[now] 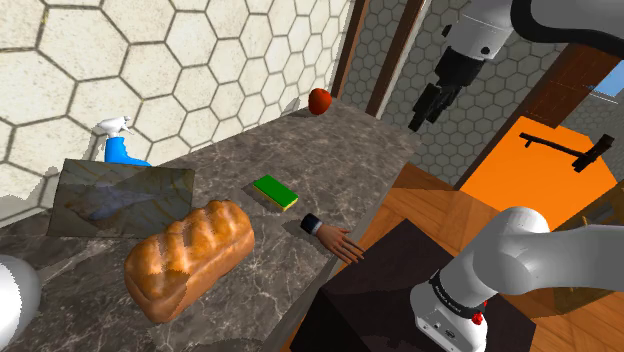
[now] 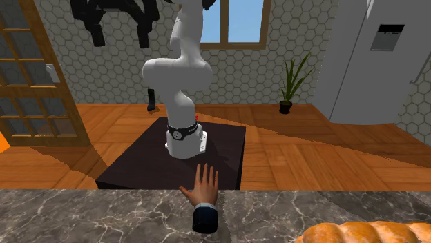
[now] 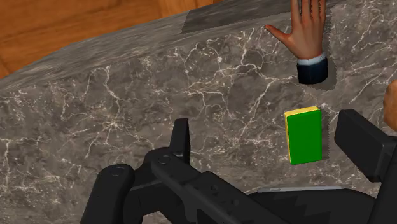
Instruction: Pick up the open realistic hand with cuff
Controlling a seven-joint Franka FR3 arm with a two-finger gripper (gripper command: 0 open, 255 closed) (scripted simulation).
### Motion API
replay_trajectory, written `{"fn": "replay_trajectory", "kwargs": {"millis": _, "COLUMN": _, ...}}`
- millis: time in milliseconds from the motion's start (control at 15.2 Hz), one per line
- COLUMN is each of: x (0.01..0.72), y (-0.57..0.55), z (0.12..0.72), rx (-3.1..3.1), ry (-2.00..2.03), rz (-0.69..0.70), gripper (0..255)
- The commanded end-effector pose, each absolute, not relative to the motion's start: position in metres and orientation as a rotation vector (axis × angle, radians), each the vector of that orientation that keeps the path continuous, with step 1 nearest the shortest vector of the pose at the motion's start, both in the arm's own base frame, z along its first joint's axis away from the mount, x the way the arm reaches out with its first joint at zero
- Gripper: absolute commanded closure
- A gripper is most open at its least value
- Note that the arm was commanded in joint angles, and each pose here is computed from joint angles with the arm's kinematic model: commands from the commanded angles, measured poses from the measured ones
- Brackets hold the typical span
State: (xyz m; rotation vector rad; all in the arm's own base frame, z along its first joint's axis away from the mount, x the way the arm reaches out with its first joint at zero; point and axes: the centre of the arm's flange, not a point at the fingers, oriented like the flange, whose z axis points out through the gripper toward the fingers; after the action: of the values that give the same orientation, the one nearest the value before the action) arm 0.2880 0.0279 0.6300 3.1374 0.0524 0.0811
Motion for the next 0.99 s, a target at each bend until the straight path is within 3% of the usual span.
{"fn": "replay_trajectory", "kwargs": {"millis": 0, "x": 0.288, "y": 0.028, "z": 0.63, "rx": 3.137, "ry": 0.052, "rz": 0.081, "gripper": 0}}
{"fn": "replay_trajectory", "kwargs": {"millis": 924, "x": 0.32, "y": 0.119, "z": 0.47, "rx": 3.101, "ry": 0.225, "rz": 0.079, "gripper": 0}}
